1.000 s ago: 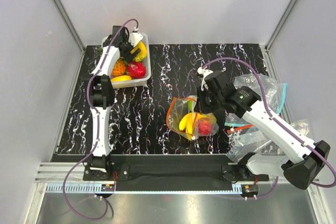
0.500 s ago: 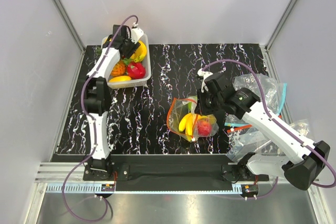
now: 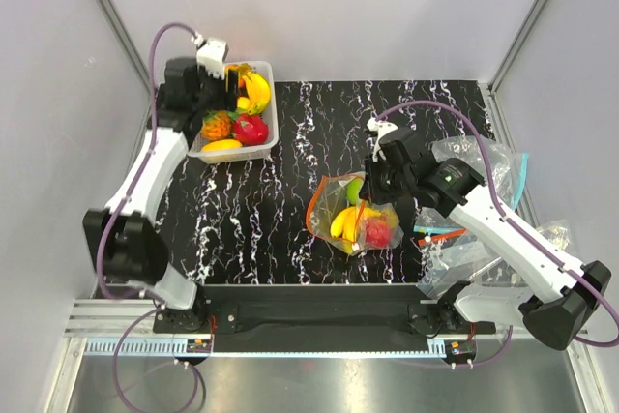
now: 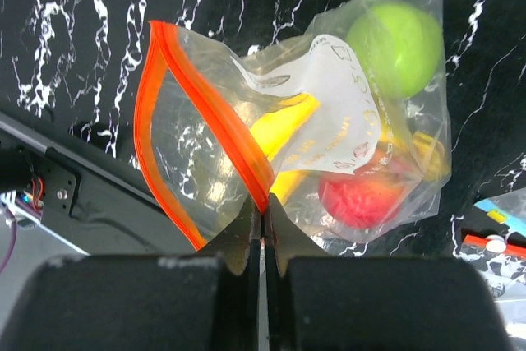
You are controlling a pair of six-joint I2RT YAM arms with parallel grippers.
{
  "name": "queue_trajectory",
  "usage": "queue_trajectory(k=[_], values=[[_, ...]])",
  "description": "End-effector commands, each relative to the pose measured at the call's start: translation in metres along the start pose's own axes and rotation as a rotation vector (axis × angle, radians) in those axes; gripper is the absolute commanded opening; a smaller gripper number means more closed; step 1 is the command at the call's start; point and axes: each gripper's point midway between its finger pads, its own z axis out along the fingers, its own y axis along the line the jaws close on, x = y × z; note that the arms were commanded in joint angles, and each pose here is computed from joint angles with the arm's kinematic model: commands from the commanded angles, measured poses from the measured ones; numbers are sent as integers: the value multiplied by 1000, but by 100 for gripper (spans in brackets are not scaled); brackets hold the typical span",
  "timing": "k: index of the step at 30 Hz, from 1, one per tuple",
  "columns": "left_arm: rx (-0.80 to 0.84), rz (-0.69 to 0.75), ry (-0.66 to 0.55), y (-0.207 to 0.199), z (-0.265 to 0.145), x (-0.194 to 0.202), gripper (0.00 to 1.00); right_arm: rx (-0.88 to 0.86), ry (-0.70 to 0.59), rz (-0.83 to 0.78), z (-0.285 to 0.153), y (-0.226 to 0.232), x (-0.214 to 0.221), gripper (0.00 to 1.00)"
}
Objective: Place the food in the zip-top bag and seal the zipper
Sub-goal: Pick up the fake fruit from the bin, then place the fake fruit in the zipper food storage bag.
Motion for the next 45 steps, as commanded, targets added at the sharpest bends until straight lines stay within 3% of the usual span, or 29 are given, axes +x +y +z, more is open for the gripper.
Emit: queue_trajectory(k=[1, 2, 3, 5, 9, 10, 14, 16, 22, 32, 45], values=[[320, -205, -160, -84, -43, -21, 26, 4, -106, 3, -9, 5, -30, 0], [341, -207, -231, -94, -72, -38, 26, 7, -111, 9, -9, 4, -31, 0], [361, -237, -207, -107, -77, -17, 26, 15, -115, 11, -9, 3, -32, 0], [434, -220, -301, -137, -116, -35, 25, 25, -116, 21, -6, 2, -33, 0], [540, -268, -327, -176, -170, -21, 22, 34, -136, 36, -3, 0, -34, 0], [571, -285, -298, -189, -175, 0, 22, 32, -142, 41, -3, -1, -33, 0], [651, -384, -484, -194, -225, -6, 20, 17, -162, 70, 6, 0, -31, 0], [700, -425, -496, -201, -237, 0, 19, 12, -159, 88, 11, 0, -27, 0], [795, -514, -411, -227, -235, 24, 19, -19, -173, 113, 13, 5, -28, 0], [912, -593, -441, -280, -239, 15, 21, -25, -194, 112, 0, 6, -32, 0], [908, -582, -307, -362, -179, 43, 23, -18, -248, 86, -26, 3, -40, 0]])
